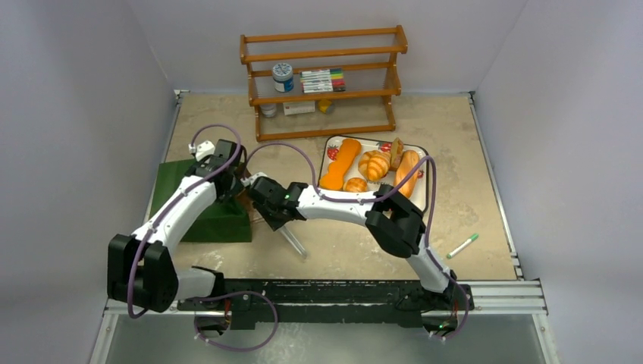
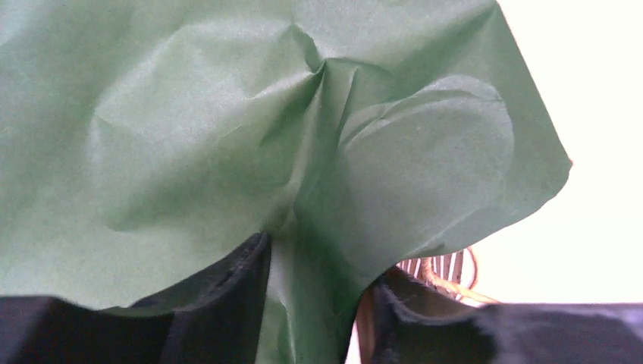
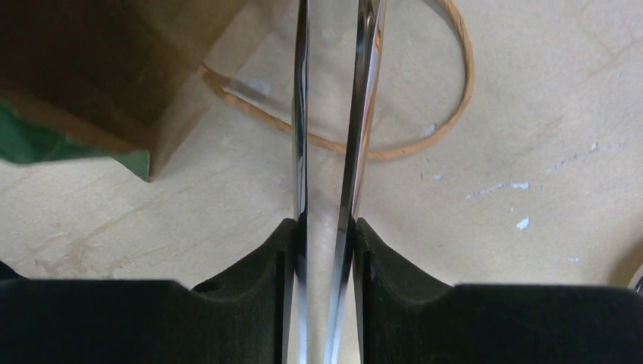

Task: Take the fake bread out of the paper bag
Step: Place the clamp on the paper bag.

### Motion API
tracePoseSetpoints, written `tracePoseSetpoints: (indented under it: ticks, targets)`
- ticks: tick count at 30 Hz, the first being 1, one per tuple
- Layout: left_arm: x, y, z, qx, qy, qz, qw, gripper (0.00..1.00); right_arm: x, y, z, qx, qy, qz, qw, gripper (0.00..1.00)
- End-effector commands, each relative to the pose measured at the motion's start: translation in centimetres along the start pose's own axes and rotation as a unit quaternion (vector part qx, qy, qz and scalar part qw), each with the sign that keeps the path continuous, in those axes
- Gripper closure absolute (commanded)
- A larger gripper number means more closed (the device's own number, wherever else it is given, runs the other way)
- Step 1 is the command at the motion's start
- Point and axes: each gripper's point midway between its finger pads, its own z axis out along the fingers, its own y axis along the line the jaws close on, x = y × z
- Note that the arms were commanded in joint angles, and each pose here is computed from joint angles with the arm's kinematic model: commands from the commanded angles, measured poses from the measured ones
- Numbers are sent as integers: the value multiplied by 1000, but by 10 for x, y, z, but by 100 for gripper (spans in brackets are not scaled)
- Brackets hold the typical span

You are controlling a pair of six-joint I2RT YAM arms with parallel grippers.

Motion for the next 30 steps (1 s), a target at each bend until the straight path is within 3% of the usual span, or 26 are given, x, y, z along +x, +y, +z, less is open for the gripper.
tracePoseSetpoints:
  ticks: [1,10,18,30]
  targets:
    - [-33,-15,-40,58,-37,-41,997,55,-33,24,-8,-43,-52,-41,997,68]
    - [-56,0,-76,57,-72,-96,991,53,-41,23,-24,-53,-90,-31,994,68]
    - [-78,32,-111,29,-123,-172,977,51,-36,27,-30,-68,-87,-57,992,68]
    - [-38,91,-102,-31,-135,-338,931,51,-63,34,-4,-49,-102,-101,988,66]
